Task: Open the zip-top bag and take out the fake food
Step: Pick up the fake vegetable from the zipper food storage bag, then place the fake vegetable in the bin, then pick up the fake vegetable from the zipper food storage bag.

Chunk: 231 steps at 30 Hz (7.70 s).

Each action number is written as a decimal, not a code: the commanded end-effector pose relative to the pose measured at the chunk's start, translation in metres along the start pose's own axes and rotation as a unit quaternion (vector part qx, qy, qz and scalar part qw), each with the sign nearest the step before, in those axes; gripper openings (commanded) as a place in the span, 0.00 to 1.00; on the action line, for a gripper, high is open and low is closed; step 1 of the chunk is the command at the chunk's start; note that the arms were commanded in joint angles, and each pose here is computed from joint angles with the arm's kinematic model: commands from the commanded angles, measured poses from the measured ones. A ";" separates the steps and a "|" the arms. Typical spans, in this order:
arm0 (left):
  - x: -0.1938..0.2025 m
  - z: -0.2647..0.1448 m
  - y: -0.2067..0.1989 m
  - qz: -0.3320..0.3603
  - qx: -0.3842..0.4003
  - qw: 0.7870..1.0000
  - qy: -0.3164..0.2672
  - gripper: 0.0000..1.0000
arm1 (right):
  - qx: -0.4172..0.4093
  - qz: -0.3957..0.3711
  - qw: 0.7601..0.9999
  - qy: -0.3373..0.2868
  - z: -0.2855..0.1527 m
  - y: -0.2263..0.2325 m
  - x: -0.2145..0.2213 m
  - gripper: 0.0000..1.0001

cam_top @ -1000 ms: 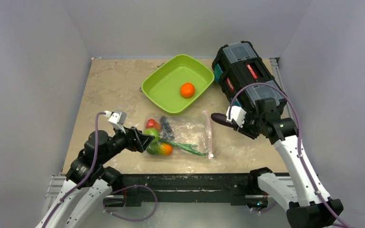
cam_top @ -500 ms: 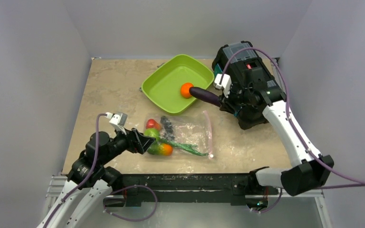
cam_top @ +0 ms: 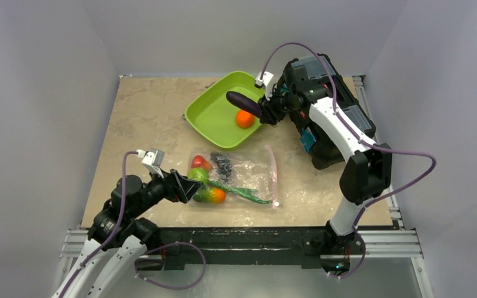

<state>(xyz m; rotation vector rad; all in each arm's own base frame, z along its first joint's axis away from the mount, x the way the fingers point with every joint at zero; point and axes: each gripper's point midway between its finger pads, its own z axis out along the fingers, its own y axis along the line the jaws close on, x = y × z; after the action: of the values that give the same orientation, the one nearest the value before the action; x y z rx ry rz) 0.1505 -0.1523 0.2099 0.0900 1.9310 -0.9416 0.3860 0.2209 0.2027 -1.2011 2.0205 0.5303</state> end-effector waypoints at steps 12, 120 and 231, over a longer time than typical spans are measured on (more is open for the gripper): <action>0.002 0.005 0.004 -0.016 -0.002 1.000 -0.007 0.84 | 0.058 0.026 0.998 -0.031 0.069 -0.058 -0.037 0.08; 0.084 0.110 -0.058 0.595 0.132 0.792 0.020 0.92 | -0.196 -0.186 0.962 -0.025 0.012 0.133 0.138 0.33; 0.130 0.098 -0.005 0.486 0.051 0.868 0.091 0.78 | -0.253 0.100 0.961 0.045 0.046 0.146 0.098 0.00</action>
<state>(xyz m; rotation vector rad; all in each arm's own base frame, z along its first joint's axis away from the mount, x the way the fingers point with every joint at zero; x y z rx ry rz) 0.1403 -0.2543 0.0696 1.1945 1.6887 -0.3449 0.2408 0.2590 0.0793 -1.3889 2.2356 1.0912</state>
